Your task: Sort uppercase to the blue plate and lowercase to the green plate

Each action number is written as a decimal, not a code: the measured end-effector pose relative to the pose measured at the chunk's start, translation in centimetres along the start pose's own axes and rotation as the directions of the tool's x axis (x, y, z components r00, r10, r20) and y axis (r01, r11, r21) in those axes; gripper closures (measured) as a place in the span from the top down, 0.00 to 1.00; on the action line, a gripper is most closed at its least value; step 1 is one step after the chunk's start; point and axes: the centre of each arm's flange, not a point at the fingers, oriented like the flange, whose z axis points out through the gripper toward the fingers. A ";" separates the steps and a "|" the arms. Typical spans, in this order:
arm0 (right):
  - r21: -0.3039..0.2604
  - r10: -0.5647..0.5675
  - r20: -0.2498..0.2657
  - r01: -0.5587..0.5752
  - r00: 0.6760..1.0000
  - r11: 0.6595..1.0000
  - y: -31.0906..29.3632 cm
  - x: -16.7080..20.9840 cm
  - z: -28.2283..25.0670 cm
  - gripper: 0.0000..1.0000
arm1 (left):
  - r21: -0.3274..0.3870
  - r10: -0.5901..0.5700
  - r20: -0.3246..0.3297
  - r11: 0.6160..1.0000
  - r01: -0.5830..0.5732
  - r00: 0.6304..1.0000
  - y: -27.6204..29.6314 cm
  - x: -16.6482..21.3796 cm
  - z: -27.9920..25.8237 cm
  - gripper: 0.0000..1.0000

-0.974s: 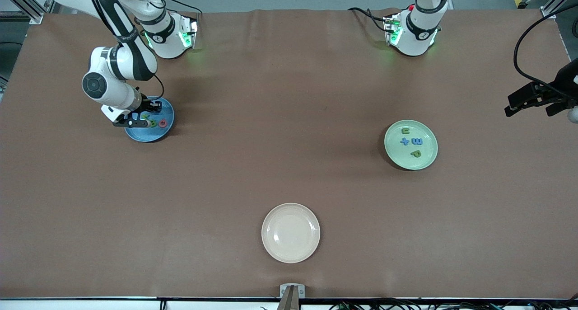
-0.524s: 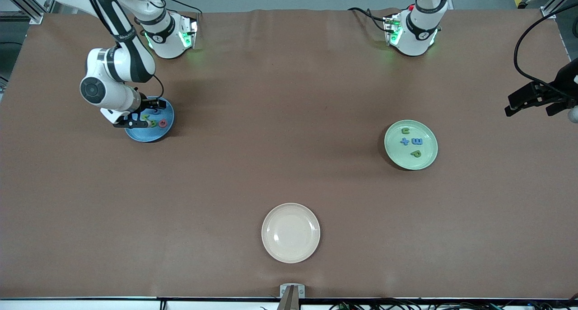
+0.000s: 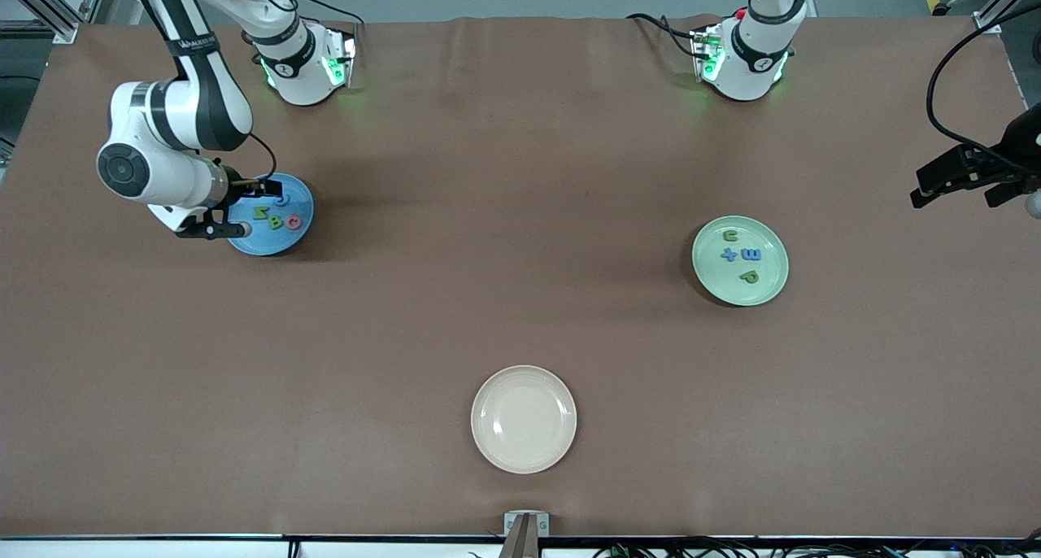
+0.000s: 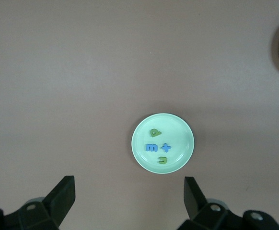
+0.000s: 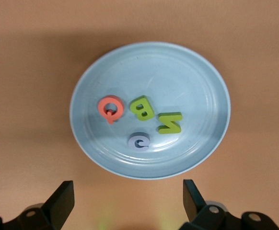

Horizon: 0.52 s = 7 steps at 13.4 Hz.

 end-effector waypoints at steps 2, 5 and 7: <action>-0.002 -0.003 -0.010 0.003 1.000 1.000 -0.1 0.7 -3.2 1.00 | 0.000 0.000 0.008 1.000 0.000 1.000 0.0 -0.1 0.1 1.00; -0.005 -0.002 -0.041 0.002 0.999 1.000 -0.1 1.4 -12.0 1.00 | 0.000 0.001 0.008 1.000 -0.001 1.000 0.0 -0.1 0.1 1.00; -0.009 -0.007 -0.086 0.007 0.996 1.000 -0.4 1.2 -18.4 1.00 | 0.000 0.001 0.008 1.000 -0.001 1.000 0.0 -0.1 0.1 1.00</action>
